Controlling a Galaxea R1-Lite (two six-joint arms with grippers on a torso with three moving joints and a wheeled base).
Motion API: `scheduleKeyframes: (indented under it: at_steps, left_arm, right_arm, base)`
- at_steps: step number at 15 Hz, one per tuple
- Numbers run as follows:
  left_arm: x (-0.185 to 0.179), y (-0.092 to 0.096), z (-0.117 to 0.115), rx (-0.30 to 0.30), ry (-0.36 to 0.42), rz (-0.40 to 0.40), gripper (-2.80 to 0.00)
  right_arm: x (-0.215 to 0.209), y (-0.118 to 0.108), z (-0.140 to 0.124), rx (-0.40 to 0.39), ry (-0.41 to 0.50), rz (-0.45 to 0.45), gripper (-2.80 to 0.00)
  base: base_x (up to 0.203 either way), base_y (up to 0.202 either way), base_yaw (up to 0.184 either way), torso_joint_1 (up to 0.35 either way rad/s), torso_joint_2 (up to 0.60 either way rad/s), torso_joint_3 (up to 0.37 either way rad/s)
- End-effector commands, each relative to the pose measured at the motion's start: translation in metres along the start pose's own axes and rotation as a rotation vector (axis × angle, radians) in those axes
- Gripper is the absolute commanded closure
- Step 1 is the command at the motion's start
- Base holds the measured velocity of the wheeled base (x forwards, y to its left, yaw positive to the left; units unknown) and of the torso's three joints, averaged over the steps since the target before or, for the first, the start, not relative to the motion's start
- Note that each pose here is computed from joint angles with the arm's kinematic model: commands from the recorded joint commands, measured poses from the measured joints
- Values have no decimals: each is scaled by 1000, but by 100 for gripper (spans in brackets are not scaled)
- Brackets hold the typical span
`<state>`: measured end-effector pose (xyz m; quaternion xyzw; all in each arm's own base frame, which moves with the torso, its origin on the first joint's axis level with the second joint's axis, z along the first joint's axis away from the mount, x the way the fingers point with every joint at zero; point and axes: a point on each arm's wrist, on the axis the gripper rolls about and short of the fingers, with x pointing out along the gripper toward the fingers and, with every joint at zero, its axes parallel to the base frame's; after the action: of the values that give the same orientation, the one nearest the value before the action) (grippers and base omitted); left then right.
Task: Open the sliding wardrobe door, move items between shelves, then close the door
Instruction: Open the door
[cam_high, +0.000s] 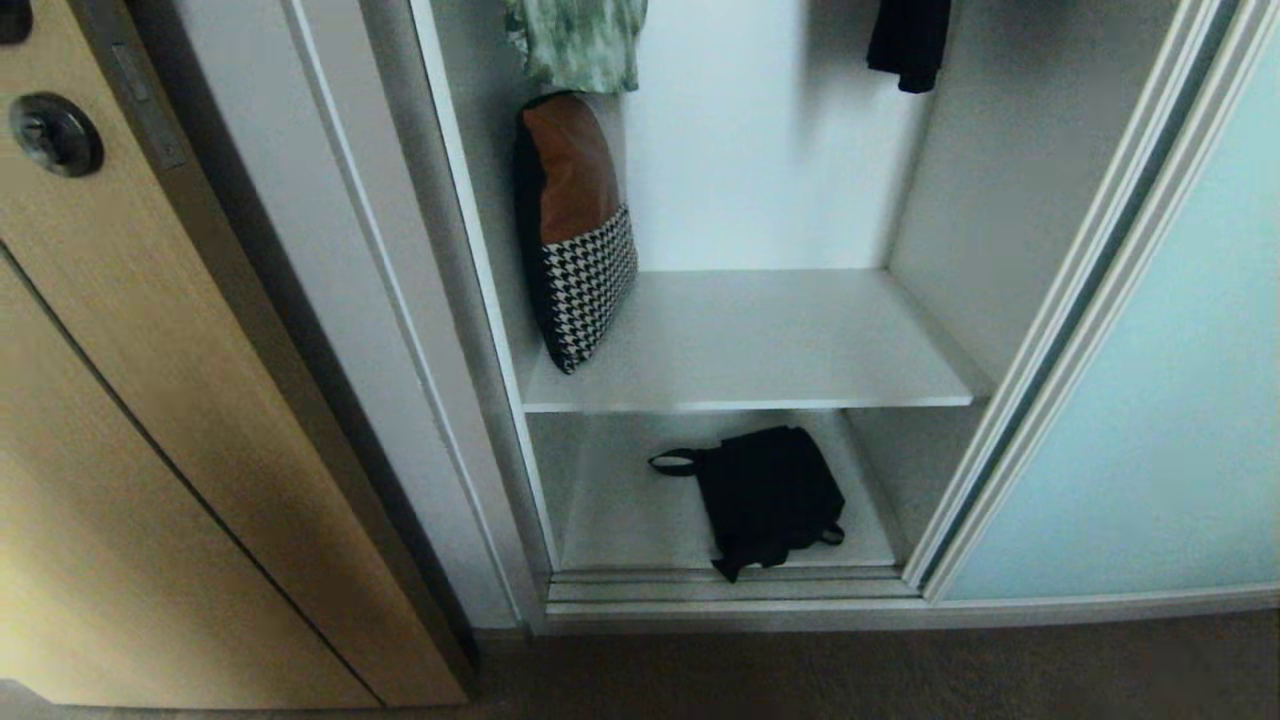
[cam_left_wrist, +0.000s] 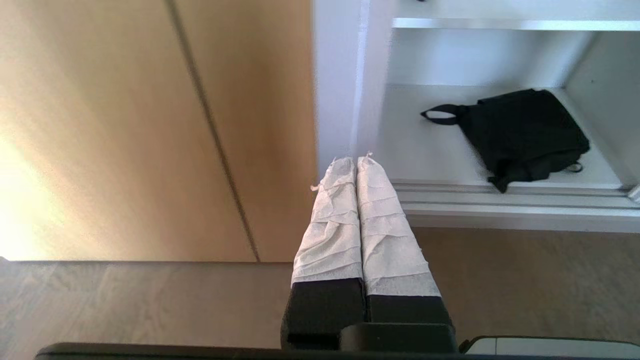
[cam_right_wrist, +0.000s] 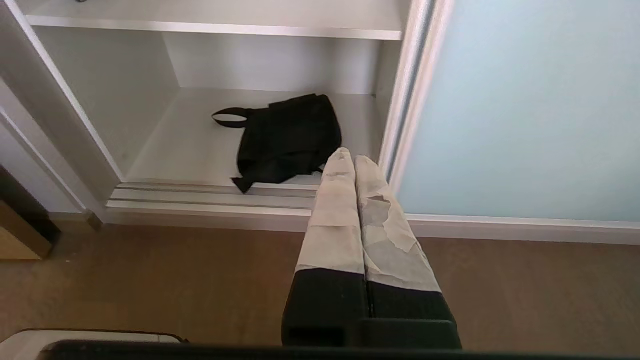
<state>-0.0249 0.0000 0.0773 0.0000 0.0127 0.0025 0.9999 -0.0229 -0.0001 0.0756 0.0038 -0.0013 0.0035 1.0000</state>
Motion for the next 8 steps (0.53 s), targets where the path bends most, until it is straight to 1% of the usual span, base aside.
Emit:
scheduleKeyframes:
  at_steps: [1, 8]
  left_arm:
    - [0, 0, 0, 0, 4, 1, 0]
    - [0, 0, 0, 0, 4, 1, 0]
  right_arm:
    - [0, 0, 0, 0, 0, 2, 0]
    - [0, 0, 0, 0, 0, 2, 0]
  base:
    - [0, 197, 1, 2, -6, 7]
    - [0, 196, -1, 2, 1, 3]
